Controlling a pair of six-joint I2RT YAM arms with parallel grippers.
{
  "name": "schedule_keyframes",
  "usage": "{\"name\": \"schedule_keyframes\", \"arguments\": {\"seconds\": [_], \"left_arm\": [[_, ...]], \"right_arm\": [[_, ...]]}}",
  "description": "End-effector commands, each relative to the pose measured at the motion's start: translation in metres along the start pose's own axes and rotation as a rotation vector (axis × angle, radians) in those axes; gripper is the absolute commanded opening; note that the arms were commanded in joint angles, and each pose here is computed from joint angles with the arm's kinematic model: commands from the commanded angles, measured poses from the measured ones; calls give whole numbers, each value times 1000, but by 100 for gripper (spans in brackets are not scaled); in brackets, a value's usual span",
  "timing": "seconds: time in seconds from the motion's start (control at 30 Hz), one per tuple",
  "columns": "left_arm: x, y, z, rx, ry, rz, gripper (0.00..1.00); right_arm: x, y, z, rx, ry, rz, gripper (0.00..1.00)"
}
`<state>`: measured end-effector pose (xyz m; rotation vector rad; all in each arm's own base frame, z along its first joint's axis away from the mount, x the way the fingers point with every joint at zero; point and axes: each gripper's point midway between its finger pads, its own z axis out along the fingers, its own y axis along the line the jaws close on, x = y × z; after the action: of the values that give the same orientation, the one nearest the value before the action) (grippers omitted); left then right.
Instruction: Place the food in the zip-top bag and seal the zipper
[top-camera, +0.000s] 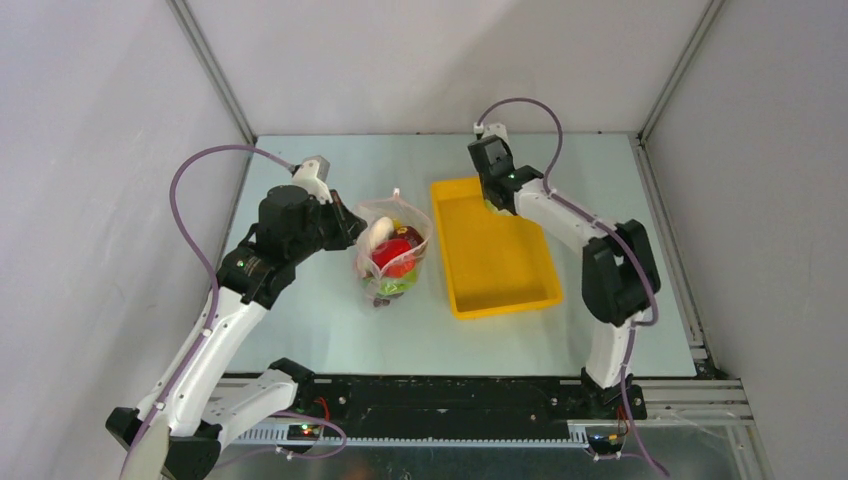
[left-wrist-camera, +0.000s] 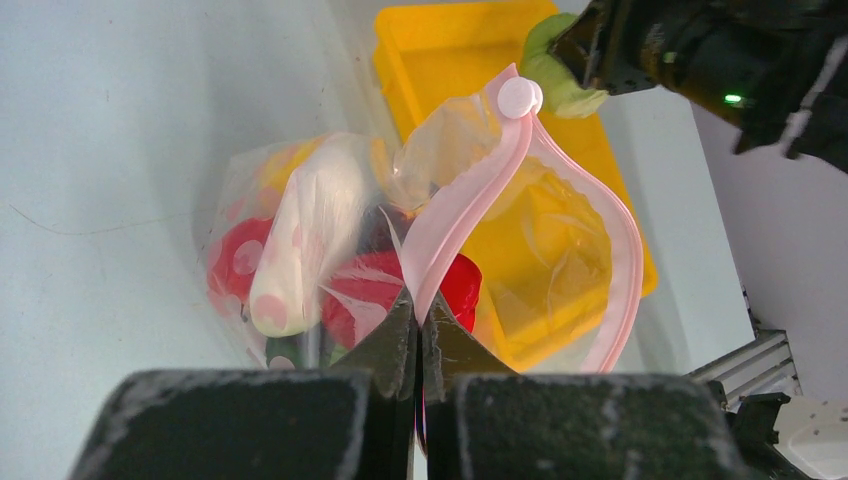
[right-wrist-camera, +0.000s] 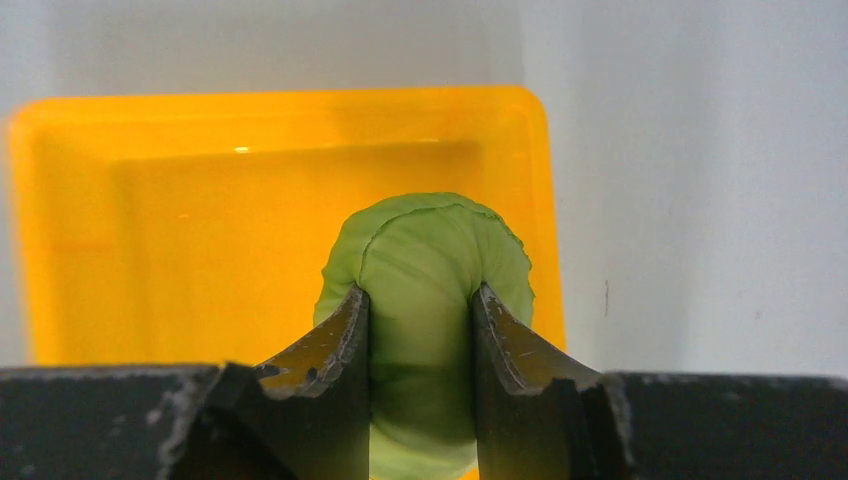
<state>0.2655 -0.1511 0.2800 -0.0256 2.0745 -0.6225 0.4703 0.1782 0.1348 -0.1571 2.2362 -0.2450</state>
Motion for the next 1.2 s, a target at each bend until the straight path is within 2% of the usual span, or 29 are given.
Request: {"name": "schedule_keyframes", "arguments": {"seconds": [0.0,0.1,0.23,0.33,0.4,0.5,0.63,0.83,1.03,1.17], "left_arm": [[-12,-4,-5,16,-52,-16,0],[-12,-3,-4,15,-50,-17,0],[-12,-3,-5,14,-53,-17,0],[-12,-4,-5,15,-51,-17,0],[-12,-4,-5,17,-51,-16,0],[-12,-5,-5,20,-50,-18,0],[-12,-5,-5,20,-52,-18,0],[-12,-5,-5,21,-53,-17,0],[-12,-5,-6,20,-54,-20,0],[-13,-6,-8,25,-61,-19,0]], "right_arm": [[-66,-9,-79,-53,-201,59,5],[-91,1,-126,-169,-299,88,5],[-123,28,-217,-464,-502,133,5],[-125,57,-295,-791,-612,126,6],[-123,70,-333,-952,-656,105,6],[-117,92,-366,-1108,-672,79,6],[-105,122,-380,-1215,-651,36,7],[-97,155,-364,-1240,-597,39,9],[-87,177,-326,-1085,-524,-1,13],[-66,191,-311,-1018,-468,-78,21]]}}
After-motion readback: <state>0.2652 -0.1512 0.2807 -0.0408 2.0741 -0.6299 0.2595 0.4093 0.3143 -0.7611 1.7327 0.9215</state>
